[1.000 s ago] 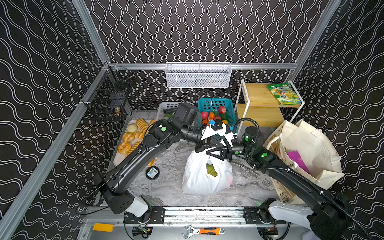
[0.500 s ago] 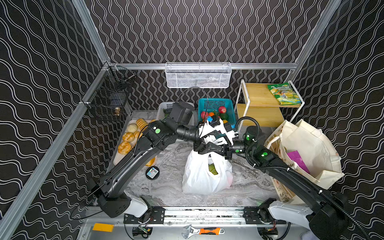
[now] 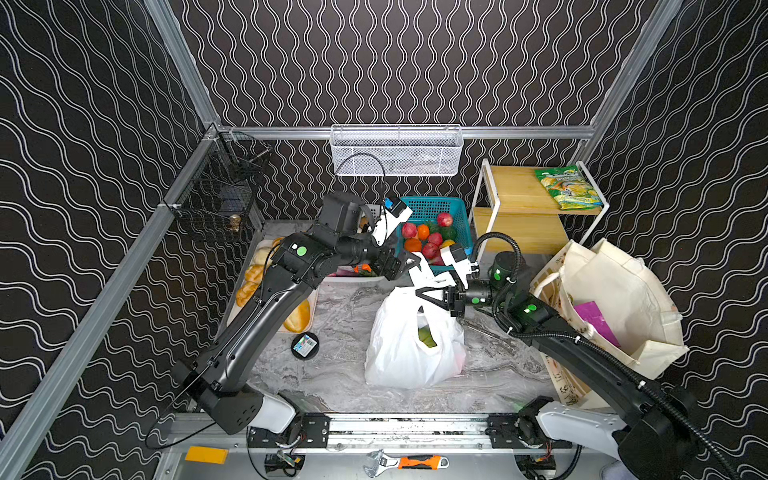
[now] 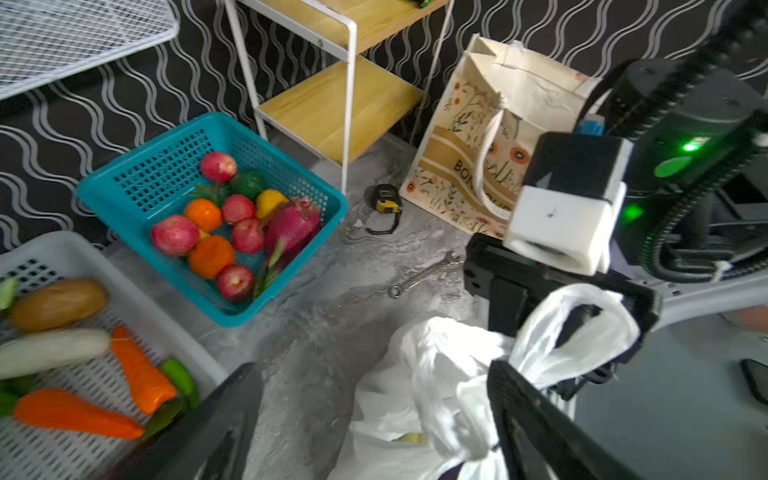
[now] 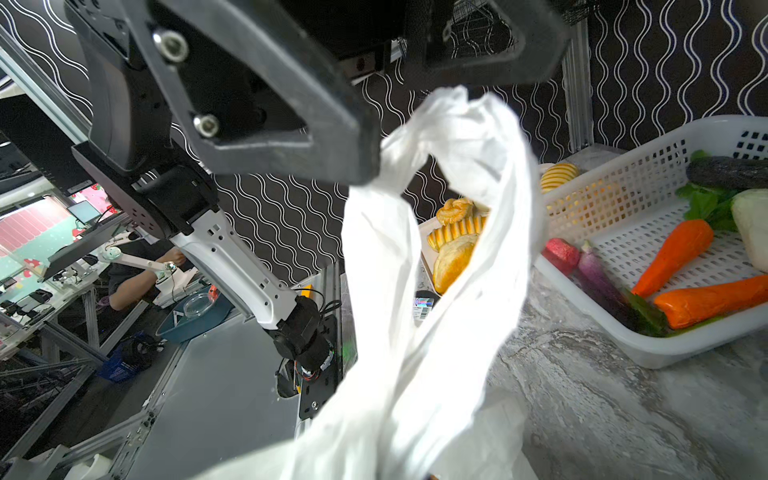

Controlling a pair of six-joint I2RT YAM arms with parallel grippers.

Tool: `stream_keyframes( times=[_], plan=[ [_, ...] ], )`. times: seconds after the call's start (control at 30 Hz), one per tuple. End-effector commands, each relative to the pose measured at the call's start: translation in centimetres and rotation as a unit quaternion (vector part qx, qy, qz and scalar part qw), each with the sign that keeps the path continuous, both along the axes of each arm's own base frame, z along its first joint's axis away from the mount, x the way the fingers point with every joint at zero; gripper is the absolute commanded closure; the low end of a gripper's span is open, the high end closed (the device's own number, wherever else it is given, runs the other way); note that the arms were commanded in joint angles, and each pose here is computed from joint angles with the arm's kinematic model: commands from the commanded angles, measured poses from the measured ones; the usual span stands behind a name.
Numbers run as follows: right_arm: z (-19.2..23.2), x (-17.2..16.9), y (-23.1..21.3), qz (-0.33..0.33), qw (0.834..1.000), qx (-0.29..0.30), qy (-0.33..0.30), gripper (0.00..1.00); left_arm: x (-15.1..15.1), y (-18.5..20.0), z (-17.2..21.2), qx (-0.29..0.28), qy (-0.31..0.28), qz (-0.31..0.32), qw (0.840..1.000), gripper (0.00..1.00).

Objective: Place the mixed food into the grocery bags and tie them

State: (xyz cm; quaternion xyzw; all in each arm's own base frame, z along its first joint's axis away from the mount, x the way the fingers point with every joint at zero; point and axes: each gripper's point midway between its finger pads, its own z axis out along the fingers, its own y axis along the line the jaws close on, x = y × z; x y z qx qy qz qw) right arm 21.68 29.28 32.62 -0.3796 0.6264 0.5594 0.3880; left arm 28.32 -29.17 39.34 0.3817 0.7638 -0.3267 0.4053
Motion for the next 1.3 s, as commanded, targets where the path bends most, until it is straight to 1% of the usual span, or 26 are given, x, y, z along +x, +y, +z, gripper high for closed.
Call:
stream_keyframes(
  times=[0.0,0.1,0.13,0.2,0.23,0.27,0.37,0.47,0.53,0.57,0.6,0.73,0.8,0.9,1.0,1.07,1.17,1.27],
  plan=[
    [0.4,-0.3,-0.1,0.004,1.0,0.005,-0.017,0.91,-1.0,-1.5,1.6,-0.059,0.036,-0.04,0.997,0.28],
    [0.4,-0.3,-0.1,0.004,1.0,0.005,-0.017,0.9,-0.8,-1.7,1.2,-0.06,0.044,-0.041,0.996,0.46],
    [0.4,-0.3,-0.2,0.003,1.0,0.005,-0.016,0.9,-0.7,-1.7,1.0,-0.059,0.047,-0.041,0.996,0.55],
    [0.4,-0.3,-0.2,0.001,1.0,0.005,-0.017,0.9,-0.8,-1.8,0.8,-0.059,0.051,-0.047,0.996,0.77],
    [0.5,-0.2,-0.2,-0.004,1.0,0.005,-0.015,0.9,-0.8,-1.8,0.8,-0.057,0.052,-0.047,0.996,0.92],
    [0.5,0.0,-0.3,-0.01,1.0,0.005,-0.012,0.9,-0.9,-1.6,0.8,-0.055,0.05,-0.044,0.996,1.0],
    [1.2,0.6,-0.7,-0.023,0.999,0.02,0.01,0.9,-0.8,-1.1,0.5,-0.051,0.043,-0.029,0.997,1.0],
    [1.4,2.3,-1.6,-0.046,0.997,0.032,0.056,0.88,-0.6,-0.4,-0.3,-0.045,0.038,-0.006,0.998,1.0],
    [1.3,2.9,-1.8,-0.045,0.995,0.042,0.085,0.87,-0.5,0.1,-1.0,-0.041,0.039,0.011,0.998,1.0],
    [1.3,4.0,-2.7,-0.059,0.992,0.049,0.098,0.86,-0.4,0.3,-1.3,-0.04,0.04,0.019,0.998,1.0],
    [1.1,4.3,-2.9,-0.062,0.99,0.054,0.111,0.86,-0.4,0.5,-1.5,-0.04,0.04,0.026,0.998,1.0],
    [0.9,4.9,-3.5,-0.067,0.986,0.075,0.131,0.85,-0.5,1.1,-2.5,-0.04,0.043,0.041,0.997,1.0],
    [0.9,5.3,-3.7,-0.074,0.984,0.08,0.141,0.88,-0.6,1.1,-3.0,-0.037,0.048,0.041,0.997,1.0],
    [0.5,5.7,-3.6,-0.078,0.982,0.074,0.153,0.95,-1.5,0.4,-2.7,-0.052,0.056,0.009,0.997,1.0],
    [-0.3,6.9,-3.9,-0.119,0.979,0.051,0.159,1.0,-3.4,-0.9,-1.5,-0.098,0.066,-0.053,0.992,1.0],
    [-0.5,7.6,-4.2,-0.146,0.975,0.042,0.163,1.0,-4.7,-1.4,-1.5,-0.114,0.075,-0.085,0.987,1.0],
    [-0.5,8.2,-4.6,-0.172,0.969,0.043,0.172,1.0,-6.1,-2.0,-2.4,-0.11,0.082,-0.107,0.985,1.0],
    [-0.3,8.3,-4.7,-0.176,0.967,0.052,0.178,1.0,-7.3,-3.0,-3.9,-0.088,0.097,-0.122,0.984,1.0]
  ],
)
